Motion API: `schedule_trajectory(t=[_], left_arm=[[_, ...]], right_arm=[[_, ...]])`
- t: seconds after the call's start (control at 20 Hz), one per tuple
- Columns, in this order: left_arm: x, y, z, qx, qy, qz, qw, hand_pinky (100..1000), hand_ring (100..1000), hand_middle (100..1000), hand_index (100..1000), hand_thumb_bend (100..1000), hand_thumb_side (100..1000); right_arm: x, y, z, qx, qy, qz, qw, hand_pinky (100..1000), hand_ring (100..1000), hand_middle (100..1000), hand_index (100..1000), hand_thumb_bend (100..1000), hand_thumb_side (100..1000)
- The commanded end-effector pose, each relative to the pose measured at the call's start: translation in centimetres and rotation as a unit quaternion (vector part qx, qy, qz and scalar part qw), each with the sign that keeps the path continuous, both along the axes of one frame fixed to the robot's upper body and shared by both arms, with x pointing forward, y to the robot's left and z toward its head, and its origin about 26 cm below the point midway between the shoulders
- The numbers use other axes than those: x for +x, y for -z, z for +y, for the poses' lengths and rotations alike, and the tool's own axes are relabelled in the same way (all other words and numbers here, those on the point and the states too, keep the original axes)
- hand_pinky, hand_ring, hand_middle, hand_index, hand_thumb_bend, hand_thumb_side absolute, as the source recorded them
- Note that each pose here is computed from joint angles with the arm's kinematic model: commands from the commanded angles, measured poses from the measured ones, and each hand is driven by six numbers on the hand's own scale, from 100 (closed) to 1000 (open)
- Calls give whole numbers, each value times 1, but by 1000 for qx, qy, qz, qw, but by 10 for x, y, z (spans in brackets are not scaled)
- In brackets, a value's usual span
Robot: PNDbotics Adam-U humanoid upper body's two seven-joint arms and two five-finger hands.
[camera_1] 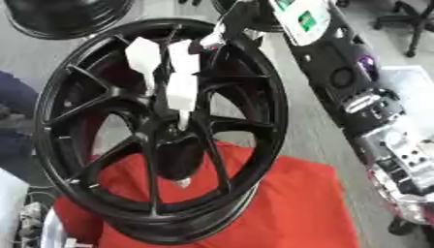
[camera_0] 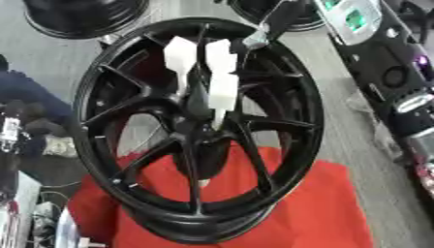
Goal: Pull the pin out of the wheel hub.
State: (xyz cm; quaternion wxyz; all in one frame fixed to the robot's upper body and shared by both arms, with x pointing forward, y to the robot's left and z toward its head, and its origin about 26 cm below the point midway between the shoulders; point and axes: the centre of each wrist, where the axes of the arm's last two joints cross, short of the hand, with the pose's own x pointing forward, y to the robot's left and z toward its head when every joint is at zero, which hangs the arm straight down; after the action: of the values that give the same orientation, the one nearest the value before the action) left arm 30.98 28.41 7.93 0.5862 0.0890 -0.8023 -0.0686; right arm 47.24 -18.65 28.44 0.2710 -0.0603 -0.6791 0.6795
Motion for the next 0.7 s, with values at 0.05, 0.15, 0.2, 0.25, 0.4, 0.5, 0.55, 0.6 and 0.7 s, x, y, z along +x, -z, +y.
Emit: schedule_trajectory(t=[0.05,0.15,0.2,0.25,0.4,0.5,0.55,0.6,0.7], left_arm=[[1,-6,0,2,4,-10,1000,687,799,674,723,288,835],[1,-6,0,2,4,-10,1000,687,799,675,723,287,835],[1,-6,0,2,4,-10,1000,687,799,675,723,287,835],[1,-6,0,2,4,-10,1000,687,799,675,723,287,835],[1,-6,0,2,5,-10,1000,687,799,675,723,287,836],[1,-6,0,2,4,-9,1000,688,799,675,724,287,836],[1,-5,0,2,4,-9,1000,688,799,675,724,287,836],[1,-5,0,2,4,-9,1000,688,799,675,724,287,836],[1,-5,0,2,5,-9,1000,688,799,675,724,287,836]], right_arm=[[-1,-13,3,-45,-44,-24,998,848,881,861,947,529,339],[-2,-13,3,-49,-47,-22,997,844,874,850,939,537,331],[-2,-13,3,-51,-47,-20,997,843,871,846,937,540,328],[-2,-12,4,-53,-46,-17,997,841,866,838,935,544,324],[-1,-11,4,-58,-43,-9,997,838,858,825,927,551,317],[-1,-9,4,-62,-42,-4,997,836,854,821,924,553,313],[0,-8,4,-64,-41,-2,997,835,853,820,924,551,313],[0,-7,5,-65,-40,0,997,834,852,819,922,550,312],[0,-5,5,-66,-39,4,997,834,851,817,920,550,310]])
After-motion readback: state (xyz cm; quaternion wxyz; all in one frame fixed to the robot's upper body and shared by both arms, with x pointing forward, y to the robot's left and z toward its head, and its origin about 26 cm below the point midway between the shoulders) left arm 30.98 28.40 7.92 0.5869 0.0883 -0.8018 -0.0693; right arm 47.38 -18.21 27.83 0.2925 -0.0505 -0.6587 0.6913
